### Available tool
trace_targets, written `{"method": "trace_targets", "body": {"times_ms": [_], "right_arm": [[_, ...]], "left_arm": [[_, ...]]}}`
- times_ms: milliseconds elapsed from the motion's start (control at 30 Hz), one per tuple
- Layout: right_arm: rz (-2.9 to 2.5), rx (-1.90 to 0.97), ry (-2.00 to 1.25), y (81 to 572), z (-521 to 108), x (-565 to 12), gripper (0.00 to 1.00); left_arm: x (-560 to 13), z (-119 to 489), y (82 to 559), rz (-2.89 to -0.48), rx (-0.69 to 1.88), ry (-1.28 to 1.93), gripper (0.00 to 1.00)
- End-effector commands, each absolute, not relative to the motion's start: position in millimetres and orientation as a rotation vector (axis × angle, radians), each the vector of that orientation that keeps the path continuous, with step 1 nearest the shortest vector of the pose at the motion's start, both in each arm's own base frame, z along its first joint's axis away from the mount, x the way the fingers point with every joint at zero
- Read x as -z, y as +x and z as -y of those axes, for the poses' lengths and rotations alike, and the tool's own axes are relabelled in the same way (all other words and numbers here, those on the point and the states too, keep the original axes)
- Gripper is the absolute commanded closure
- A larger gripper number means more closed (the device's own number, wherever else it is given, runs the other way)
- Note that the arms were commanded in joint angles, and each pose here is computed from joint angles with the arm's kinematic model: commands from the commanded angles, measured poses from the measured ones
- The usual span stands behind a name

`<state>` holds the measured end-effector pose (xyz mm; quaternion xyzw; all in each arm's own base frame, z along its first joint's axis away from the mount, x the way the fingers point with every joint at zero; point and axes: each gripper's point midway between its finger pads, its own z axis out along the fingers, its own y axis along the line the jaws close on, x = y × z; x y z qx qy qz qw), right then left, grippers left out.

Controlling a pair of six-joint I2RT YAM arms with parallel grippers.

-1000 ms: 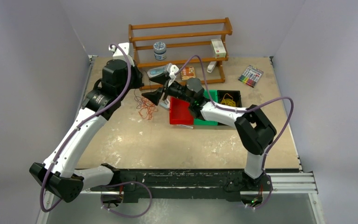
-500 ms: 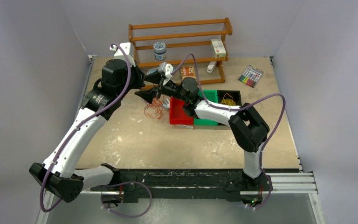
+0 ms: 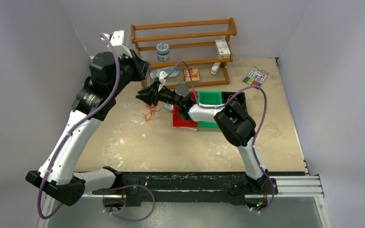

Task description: Untangle the cables

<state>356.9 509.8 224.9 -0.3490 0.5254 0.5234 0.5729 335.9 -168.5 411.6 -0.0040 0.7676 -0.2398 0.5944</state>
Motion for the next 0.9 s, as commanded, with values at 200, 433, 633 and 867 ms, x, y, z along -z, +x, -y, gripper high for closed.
{"method": "trace_targets", "body": {"times_ms": [200,433,633,867], "right_arm": [[-1.268,-1.267,-0.854,329,-521,-190,0.79],[-1.353,-1.284,-0.868,321,-519,-148,0.81],[-1.406,-1.286,-0.864,317,-514,-124,0.75],[-1.445,-1.289,-0.869,315,-513,-109,0.82]], "left_arm": [[-507,143,328,-1.551,0.529,-0.088,1.0],[-542,121,321,-1.469,0.449,-0.132,1.0],[-555,110,315,-1.434,0.417,-0.154,1.0],[-563,106,312,-1.414,0.408,-0.16,1.0]]}}
